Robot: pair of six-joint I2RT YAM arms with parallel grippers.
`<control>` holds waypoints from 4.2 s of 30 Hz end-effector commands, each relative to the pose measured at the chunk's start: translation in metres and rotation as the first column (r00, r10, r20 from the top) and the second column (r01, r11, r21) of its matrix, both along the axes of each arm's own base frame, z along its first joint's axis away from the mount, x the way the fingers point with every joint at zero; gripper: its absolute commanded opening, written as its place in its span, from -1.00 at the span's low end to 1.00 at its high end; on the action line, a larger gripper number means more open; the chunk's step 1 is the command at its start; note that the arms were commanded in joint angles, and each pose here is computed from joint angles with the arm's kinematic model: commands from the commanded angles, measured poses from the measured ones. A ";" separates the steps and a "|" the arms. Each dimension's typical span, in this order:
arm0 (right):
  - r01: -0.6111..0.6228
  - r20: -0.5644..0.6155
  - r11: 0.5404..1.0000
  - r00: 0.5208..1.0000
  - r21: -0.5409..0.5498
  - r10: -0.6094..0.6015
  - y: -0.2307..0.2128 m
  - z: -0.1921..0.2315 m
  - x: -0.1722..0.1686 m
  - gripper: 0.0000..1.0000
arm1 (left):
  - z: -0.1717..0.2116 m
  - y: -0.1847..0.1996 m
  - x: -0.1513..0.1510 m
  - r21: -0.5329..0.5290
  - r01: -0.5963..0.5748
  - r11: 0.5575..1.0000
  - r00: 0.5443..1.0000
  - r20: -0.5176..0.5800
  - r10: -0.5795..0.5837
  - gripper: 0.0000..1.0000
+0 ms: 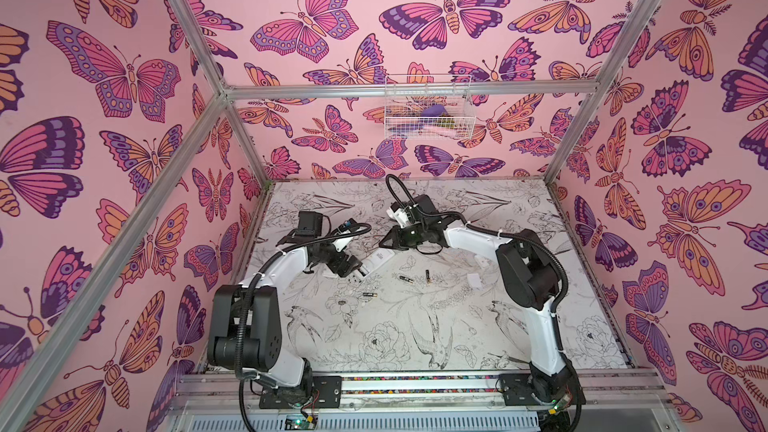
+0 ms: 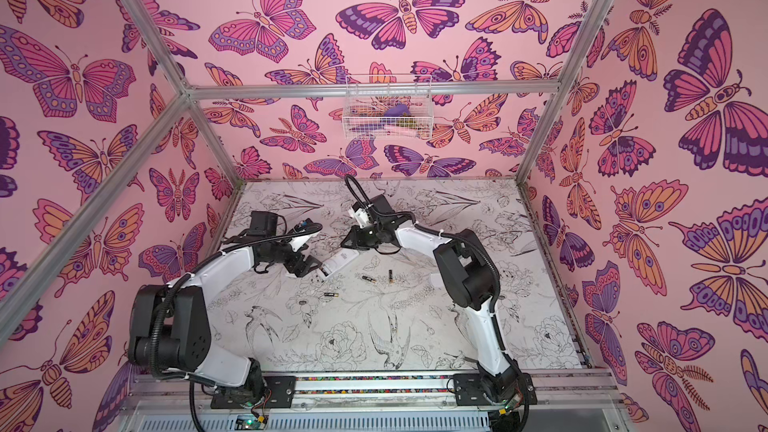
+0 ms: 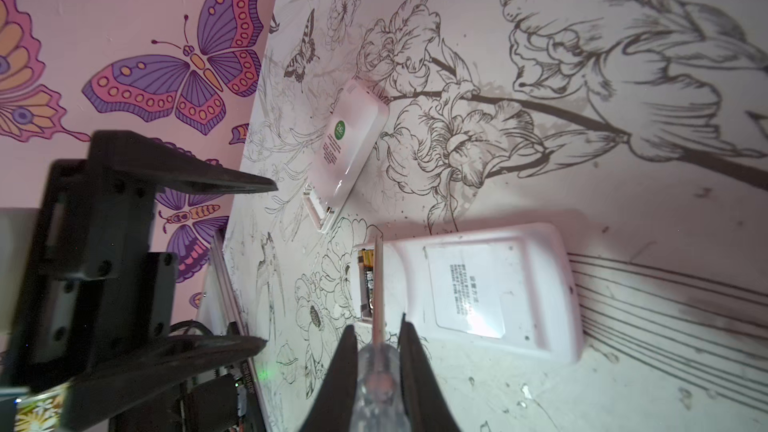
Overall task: Unload the batteries from the remote control
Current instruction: 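Hold the remote with the left gripper while the right brings the screwdriver to the bay, then insert the screwdriver tip beside the remaining AA battery with the right gripper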
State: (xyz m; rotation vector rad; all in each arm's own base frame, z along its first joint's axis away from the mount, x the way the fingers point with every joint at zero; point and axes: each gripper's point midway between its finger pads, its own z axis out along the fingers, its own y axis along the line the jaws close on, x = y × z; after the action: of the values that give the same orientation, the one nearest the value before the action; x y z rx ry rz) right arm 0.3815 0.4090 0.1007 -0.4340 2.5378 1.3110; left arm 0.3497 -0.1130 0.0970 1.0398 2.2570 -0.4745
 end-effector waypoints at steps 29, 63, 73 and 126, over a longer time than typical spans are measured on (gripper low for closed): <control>-0.141 -0.238 0.989 0.960 0.050 0.149 0.007 -0.003 -0.027 -1.00 | -0.071 -0.030 -0.019 0.106 0.072 0.992 0.965 -0.260 -0.042 0.55; -0.214 -0.336 0.976 0.923 -0.040 0.189 0.012 -0.066 -0.044 -1.00 | -0.081 -0.028 -0.016 0.121 0.055 0.991 0.953 -0.301 -0.016 0.03; -0.152 -0.382 0.982 0.906 0.110 0.183 0.015 -0.050 -0.030 -1.00 | -0.077 -0.028 -0.017 0.118 0.060 0.991 0.956 -0.292 -0.024 0.06; -0.080 -0.401 0.988 0.907 0.133 0.128 0.019 -0.038 -0.008 -1.00 | -0.060 -0.026 -0.024 0.201 0.185 0.962 0.970 -0.194 -0.146 0.44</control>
State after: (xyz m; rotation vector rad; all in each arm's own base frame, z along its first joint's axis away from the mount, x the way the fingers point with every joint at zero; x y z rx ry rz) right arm 0.3619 0.4311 0.0489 -0.2775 2.8065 1.9018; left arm 0.3345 -0.1405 0.0270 1.2997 2.4759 -0.4244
